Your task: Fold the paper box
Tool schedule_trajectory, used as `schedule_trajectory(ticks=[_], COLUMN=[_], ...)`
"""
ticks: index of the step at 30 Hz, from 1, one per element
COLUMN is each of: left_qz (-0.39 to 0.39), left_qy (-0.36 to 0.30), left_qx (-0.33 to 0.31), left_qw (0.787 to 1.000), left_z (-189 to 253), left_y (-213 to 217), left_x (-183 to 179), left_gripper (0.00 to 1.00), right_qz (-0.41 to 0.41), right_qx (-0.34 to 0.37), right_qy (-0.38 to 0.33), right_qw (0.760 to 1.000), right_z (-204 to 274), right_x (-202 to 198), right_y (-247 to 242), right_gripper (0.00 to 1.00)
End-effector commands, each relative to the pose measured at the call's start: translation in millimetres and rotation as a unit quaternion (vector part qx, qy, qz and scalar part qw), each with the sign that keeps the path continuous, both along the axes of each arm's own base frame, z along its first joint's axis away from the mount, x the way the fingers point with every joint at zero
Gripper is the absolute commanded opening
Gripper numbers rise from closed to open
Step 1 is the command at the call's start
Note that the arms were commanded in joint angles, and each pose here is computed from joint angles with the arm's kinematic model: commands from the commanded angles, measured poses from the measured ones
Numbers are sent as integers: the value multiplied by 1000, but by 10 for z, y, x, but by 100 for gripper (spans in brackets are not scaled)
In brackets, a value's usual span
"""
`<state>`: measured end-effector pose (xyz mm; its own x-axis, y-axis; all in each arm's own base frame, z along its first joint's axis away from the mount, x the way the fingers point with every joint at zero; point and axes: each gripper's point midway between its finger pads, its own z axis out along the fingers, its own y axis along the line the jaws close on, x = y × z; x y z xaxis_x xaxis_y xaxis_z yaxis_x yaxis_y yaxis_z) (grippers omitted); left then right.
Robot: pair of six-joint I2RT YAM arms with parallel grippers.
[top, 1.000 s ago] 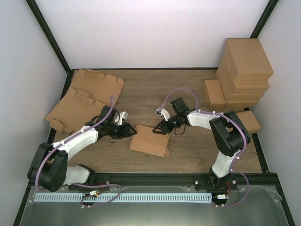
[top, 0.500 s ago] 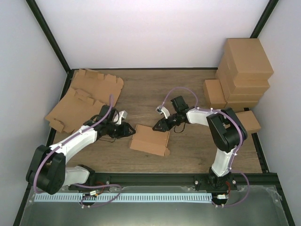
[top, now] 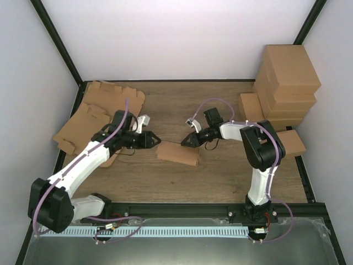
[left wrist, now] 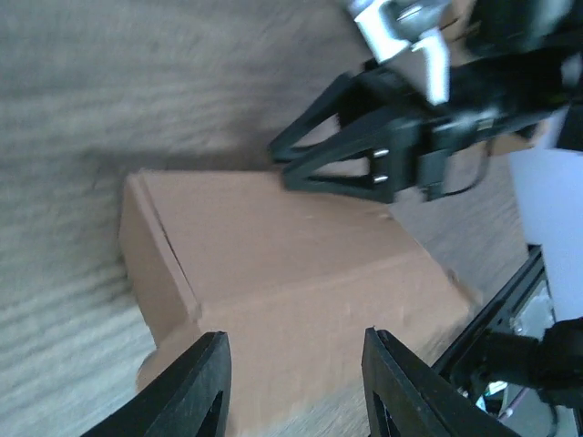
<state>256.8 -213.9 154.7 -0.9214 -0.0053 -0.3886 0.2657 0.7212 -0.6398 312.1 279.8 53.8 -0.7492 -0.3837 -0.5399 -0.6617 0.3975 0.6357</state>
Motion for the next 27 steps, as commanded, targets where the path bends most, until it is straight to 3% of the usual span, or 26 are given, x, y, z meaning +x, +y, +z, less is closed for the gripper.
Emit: schedule_trajectory(ticks=[1,8,13,18,22,27], left_qz=[-17,-34,-67,-32,21,43], left_qy=[-70,-127,-74,-72,-98,-125], left_qx=[-14,-54,-83,-31,37,60], left_qw=[997,990,992,996,994,989], left_z=[530,908,548,179,53,44], left_y=[-46,-104,-272,-188,15,49], left_x=[87,53,-63,19,238,498], left_gripper=[43,42,35,35,42,57], right_qz=[-19,-10,-12,-56,-98,-166], right_qx=[-30,-22,-27,-38,-62,-97], right_qy=[24,12,4,-23,-63,-95], right_qw=[999,1000,1000,997,991,977], right_z=[-297,-253,-236,-58,225,581], right_x=[113,229,311,546,684,712], right_y=[-137,-89,-79,-260,-407,-619], right_gripper=[32,32,32,35,40,44])
